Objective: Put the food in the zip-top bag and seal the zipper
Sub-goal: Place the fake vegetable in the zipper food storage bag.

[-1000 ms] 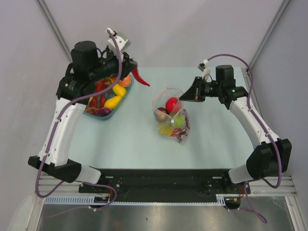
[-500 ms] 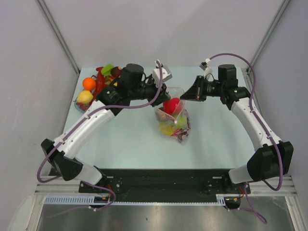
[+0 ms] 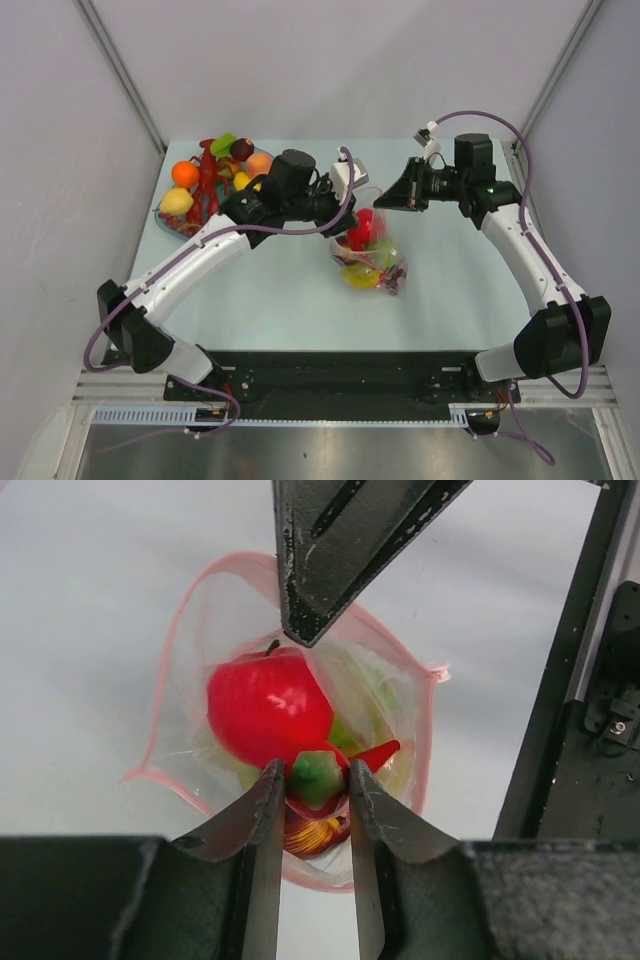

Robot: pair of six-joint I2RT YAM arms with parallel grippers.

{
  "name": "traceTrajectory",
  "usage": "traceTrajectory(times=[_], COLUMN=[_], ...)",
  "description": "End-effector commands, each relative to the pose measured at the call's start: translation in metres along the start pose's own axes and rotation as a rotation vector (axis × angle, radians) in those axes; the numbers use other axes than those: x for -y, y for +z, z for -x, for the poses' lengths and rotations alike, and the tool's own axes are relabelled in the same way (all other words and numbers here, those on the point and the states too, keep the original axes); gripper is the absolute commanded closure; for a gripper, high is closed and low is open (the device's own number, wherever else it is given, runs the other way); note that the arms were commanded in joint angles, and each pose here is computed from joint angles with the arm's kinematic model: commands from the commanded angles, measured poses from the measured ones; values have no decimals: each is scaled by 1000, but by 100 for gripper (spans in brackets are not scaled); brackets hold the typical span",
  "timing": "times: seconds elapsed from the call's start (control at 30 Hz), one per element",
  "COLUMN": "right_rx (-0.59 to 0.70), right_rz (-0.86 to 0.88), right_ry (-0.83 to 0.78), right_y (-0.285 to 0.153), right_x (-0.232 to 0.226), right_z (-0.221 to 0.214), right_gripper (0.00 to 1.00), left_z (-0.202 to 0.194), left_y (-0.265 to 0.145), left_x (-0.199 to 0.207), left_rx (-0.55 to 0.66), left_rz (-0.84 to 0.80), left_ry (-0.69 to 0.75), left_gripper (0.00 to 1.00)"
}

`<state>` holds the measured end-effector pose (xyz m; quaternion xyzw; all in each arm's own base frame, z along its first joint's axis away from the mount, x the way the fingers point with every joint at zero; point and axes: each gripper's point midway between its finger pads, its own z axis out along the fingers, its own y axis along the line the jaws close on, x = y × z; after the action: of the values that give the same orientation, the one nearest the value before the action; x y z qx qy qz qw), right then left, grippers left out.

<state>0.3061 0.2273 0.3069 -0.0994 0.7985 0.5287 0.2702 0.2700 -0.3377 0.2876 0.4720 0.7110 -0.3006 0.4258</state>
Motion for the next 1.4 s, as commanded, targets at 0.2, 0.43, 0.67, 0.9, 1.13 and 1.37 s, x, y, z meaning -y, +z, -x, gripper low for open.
traceTrajectory(times=[0.2,0.43,0.67,0.9,1.13,1.37], right_rx=[47,40,27,39,56,54], right_rz=[113,152,127,133,138,149], right_ry=[-69,-48,-52,-34,-28,-25], right_y=[-11,-17,-17,-14,-11,-11], right_x=[-36,-50,-50,-52,-53,-54], right_z=[16,14,6,10,16,17], right_gripper=[100,100,100,100,100,100], left_z=[32,41,81,81,49,10], left_y=[-26,-27,-57,-50,-23,3], left_x=[0,-14,-27,-24,18,35], left_rx=[92,142,241,235,179,74], left_rz=[32,147,260,232,-18,-132], left_ry=[118,157,252,249,160,101], left_gripper=[100,100,100,100,100,100])
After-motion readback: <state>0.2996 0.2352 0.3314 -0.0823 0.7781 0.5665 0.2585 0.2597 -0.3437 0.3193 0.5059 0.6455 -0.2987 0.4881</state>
